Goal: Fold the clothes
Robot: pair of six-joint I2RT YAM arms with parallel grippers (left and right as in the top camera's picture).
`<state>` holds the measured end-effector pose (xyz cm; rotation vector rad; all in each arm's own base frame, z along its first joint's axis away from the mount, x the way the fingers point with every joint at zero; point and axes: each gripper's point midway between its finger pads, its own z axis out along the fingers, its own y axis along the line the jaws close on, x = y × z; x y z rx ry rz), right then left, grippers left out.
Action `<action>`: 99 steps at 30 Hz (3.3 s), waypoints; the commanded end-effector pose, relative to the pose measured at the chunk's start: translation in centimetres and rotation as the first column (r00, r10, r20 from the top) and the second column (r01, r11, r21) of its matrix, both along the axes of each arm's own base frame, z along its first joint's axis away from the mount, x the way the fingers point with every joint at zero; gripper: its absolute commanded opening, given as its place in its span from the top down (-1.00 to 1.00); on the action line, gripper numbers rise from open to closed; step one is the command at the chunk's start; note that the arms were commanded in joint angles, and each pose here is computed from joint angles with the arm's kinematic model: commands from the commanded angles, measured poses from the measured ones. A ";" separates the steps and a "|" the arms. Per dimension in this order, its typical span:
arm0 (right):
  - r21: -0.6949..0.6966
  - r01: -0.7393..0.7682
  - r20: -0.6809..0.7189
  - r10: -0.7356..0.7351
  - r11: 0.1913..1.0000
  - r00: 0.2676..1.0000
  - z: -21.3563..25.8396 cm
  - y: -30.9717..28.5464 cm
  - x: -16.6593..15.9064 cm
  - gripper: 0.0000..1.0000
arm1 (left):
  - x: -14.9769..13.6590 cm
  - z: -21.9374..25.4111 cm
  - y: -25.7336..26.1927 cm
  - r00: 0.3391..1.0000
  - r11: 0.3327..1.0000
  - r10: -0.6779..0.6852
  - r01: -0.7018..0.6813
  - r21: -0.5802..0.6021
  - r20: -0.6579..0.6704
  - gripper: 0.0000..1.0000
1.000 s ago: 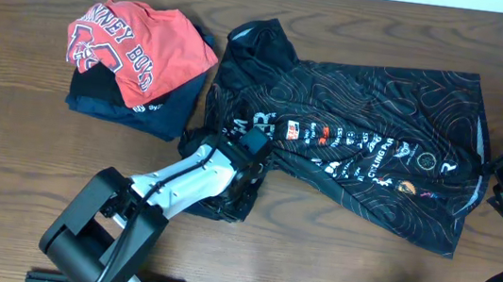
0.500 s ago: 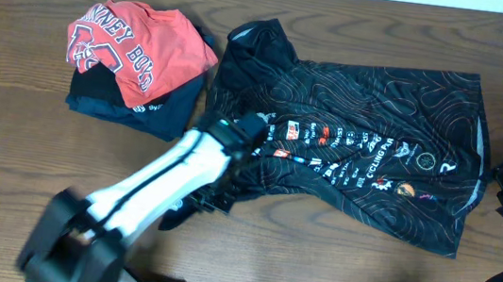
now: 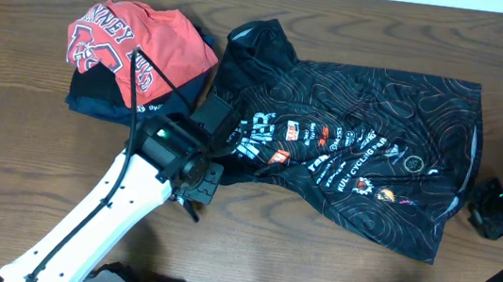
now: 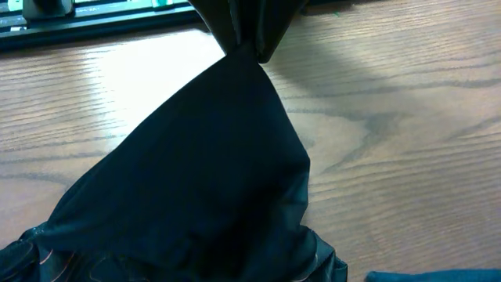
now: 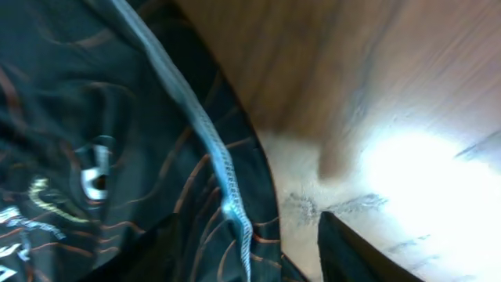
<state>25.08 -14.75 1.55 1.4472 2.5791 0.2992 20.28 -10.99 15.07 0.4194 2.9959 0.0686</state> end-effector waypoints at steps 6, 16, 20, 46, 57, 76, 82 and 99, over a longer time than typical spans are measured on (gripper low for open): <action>0.083 -0.052 0.122 0.042 0.995 0.992 -0.8 2.4 1.3 0.09 | 0.3 0.6 0.4 0.999 1.000 0.027 -0.027 0.007 0.021 0.88; 0.051 -0.039 0.093 0.035 0.998 0.995 -1.5 1.9 0.7 0.12 | 0.3 0.6 0.4 0.999 0.999 0.035 -0.035 0.006 0.022 0.88; 0.029 -0.012 0.036 0.011 1.000 0.999 -2.9 2.0 -0.9 -0.15 | 0.3 0.6 0.4 0.999 0.999 0.034 -0.034 0.006 0.022 0.88; -0.155 0.037 0.501 0.046 0.987 0.864 7.8 -5.9 10.6 -0.20 | -0.1 0.6 1.1 0.999 0.999 0.036 -0.036 0.041 0.010 0.88; 0.049 0.030 0.082 -0.034 0.998 0.996 1.8 -0.3 1.8 -0.13 | 0.1 0.6 0.9 0.999 0.999 0.036 -0.036 0.035 0.019 0.88; -0.021 -0.090 0.736 0.076 0.996 0.673 9.4 -1.1 13.5 0.56 | 0.3 0.6 0.8 0.999 0.999 0.036 -0.037 0.028 0.029 0.88; 0.206 -0.019 0.399 -0.066 0.978 0.915 2.6 2.4 6.9 -0.21 | 0.3 0.6 0.8 0.999 0.999 0.036 -0.037 0.028 0.028 0.88; 0.005 0.059 0.109 -0.060 0.998 0.992 -2.3 0.5 0.8 0.35 | 0.6 0.6 0.6 0.999 0.999 0.036 -0.037 0.021 0.038 0.88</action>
